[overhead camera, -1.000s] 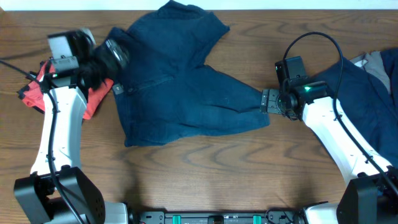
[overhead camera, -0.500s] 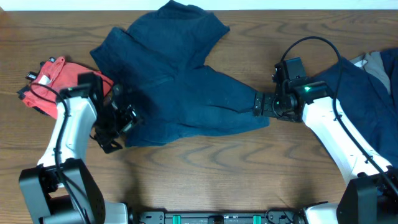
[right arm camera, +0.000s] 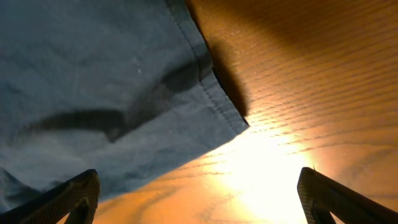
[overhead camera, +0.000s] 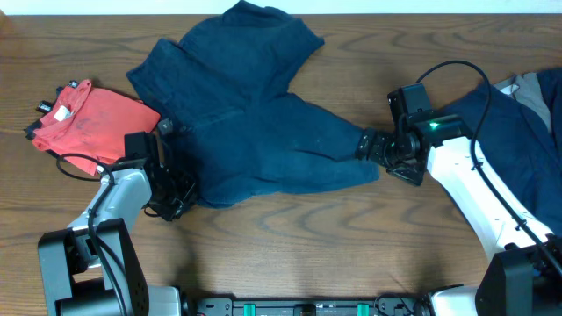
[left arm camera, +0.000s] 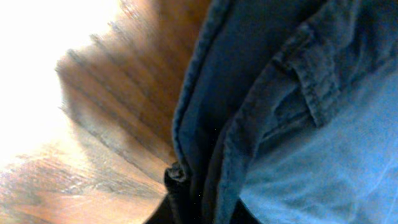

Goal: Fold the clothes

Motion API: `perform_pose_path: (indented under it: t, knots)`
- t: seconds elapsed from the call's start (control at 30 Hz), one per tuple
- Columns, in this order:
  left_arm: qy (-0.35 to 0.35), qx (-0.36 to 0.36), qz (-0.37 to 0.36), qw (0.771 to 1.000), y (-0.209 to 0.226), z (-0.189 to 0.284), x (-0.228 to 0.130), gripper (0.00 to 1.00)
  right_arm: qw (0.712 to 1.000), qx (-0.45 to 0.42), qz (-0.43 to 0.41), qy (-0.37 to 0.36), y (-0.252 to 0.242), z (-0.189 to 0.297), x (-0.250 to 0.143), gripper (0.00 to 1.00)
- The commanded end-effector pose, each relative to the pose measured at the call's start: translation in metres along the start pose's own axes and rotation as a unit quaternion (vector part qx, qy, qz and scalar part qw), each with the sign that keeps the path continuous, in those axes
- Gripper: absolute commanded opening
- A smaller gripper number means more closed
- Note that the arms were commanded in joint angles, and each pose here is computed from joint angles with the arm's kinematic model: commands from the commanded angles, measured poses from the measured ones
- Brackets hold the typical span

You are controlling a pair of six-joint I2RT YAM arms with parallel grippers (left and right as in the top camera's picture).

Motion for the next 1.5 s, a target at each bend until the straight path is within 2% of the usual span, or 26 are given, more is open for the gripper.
perform_pose_path:
  t: [0.0,0.27,0.47,0.57,0.6,0.63,0.67,0.73,0.77,1.0,1.1,1.23,1.47]
  knots:
    - [0.030,0.003,0.006,1.000,0.006,-0.008,-0.008,0.06,0.999,0.000,-0.040,0.008,-0.003,-0.006,-0.007,0.99]
    - [0.059,0.000,-0.013,0.998,0.008,-0.007,-0.015,0.06,0.994,0.022,-0.090,0.051,-0.017,-0.048,-0.035,0.99]
    - [0.066,0.006,-0.009,0.998,0.009,-0.007,-0.018,0.06,0.991,0.074,-0.110,0.011,-0.019,-0.071,-0.034,0.97]
    - [0.069,0.008,-0.008,0.998,0.010,-0.006,-0.018,0.06,0.989,0.094,-0.115,-0.018,-0.021,-0.078,-0.031,0.90]
    - [0.069,0.008,-0.008,0.998,0.010,-0.006,-0.018,0.06,0.988,0.093,-0.120,-0.027,-0.022,-0.079,-0.031,0.85]
    - [0.069,0.007,-0.012,0.998,0.010,-0.006,-0.018,0.06,0.987,0.092,-0.125,-0.034,-0.024,-0.081,-0.031,0.72]
    - [0.071,0.005,-0.019,0.997,0.010,-0.006,-0.019,0.06,0.987,0.090,-0.131,-0.036,-0.026,-0.082,-0.031,0.52]
    - [0.076,0.003,-0.032,0.997,0.010,-0.006,-0.020,0.06,0.986,0.085,-0.138,-0.035,-0.028,-0.084,-0.033,0.05]
    - [0.077,0.004,-0.037,0.996,0.010,-0.006,-0.020,0.06,0.986,0.083,-0.138,-0.035,-0.029,-0.084,-0.033,0.01]
    - [0.076,-0.003,-0.094,0.993,0.005,0.013,-0.025,0.06,0.989,0.091,-0.077,-0.089,-0.034,-0.057,-0.005,0.01]
    - [0.060,-0.016,-0.137,0.989,-0.006,0.035,-0.030,0.06,0.984,0.086,-0.065,-0.140,-0.043,-0.017,0.020,0.01]
    - [0.034,-0.068,-0.209,0.975,-0.025,0.071,-0.052,0.06,0.976,0.082,-0.049,-0.195,-0.057,0.050,0.040,0.01]
    - [-0.015,-0.110,-0.285,0.952,-0.026,0.122,-0.103,0.06,0.966,0.073,0.012,-0.246,-0.066,0.138,0.026,0.01]
Point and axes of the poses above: each gripper's point midway between its finger pads, its own z axis back along the fingers, its own y axis along the line the jaws close on, x = y × z, the point moved 9 cm from there along z, back along the fingers, and after that the axes turned 4 degrees about -z, right-handed, at the moved point
